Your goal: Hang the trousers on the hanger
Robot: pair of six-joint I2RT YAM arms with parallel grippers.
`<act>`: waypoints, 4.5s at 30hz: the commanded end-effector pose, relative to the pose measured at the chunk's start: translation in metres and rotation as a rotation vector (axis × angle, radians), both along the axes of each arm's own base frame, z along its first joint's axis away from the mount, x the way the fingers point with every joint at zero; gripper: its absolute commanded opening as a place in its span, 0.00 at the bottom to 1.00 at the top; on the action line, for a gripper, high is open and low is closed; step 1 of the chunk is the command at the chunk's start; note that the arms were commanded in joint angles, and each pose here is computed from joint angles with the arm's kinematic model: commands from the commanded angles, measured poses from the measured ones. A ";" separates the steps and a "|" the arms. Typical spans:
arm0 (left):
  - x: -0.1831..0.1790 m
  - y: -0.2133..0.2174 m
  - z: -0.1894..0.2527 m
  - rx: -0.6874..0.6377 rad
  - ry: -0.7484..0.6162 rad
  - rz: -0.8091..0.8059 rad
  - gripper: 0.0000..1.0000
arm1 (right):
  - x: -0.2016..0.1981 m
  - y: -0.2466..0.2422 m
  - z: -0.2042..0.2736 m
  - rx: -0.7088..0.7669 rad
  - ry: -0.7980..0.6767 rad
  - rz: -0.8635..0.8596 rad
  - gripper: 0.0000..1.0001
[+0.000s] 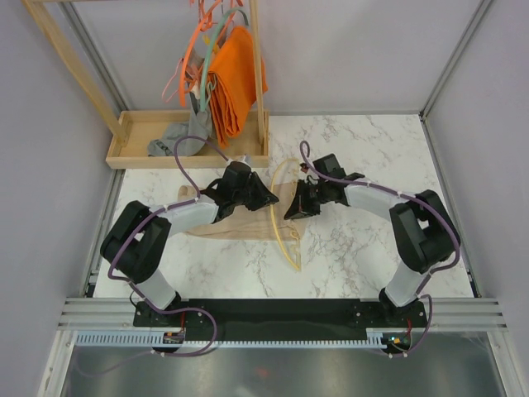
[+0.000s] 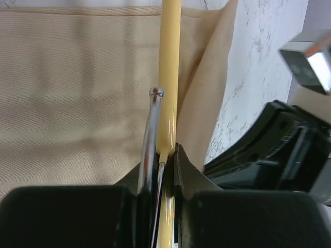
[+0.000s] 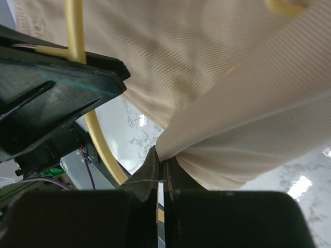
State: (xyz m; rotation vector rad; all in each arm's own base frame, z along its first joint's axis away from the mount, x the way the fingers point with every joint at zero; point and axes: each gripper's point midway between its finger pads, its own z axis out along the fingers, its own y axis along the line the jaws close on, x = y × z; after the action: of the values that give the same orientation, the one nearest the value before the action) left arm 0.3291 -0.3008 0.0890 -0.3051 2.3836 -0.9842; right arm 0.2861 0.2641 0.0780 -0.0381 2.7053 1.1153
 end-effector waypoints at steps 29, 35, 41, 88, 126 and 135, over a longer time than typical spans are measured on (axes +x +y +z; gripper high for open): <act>-0.004 -0.003 -0.007 0.016 0.025 -0.017 0.02 | 0.050 -0.039 0.042 -0.254 -0.125 -0.112 0.50; -0.004 -0.004 -0.005 0.015 0.021 -0.024 0.02 | 0.110 -0.036 0.039 -0.194 -0.128 -0.253 0.66; -0.003 -0.006 -0.004 0.012 0.021 -0.030 0.02 | 0.153 -0.018 0.029 -0.160 -0.095 -0.331 0.67; -0.004 -0.007 -0.002 0.037 0.079 -0.022 0.02 | 0.082 -0.003 0.050 -0.230 -0.216 -0.002 0.68; -0.019 0.006 0.006 0.104 -0.001 -0.108 0.79 | -0.001 0.063 0.014 0.223 -0.223 0.112 0.00; -0.061 0.059 0.051 0.061 -0.171 -0.079 0.60 | -0.005 0.058 0.030 0.316 -0.246 0.092 0.00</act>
State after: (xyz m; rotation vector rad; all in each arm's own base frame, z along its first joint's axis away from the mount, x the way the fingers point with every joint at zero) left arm 0.2756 -0.2519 0.1118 -0.1969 2.3923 -0.9013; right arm 0.2743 0.3200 0.0810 -0.2177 2.4439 1.3596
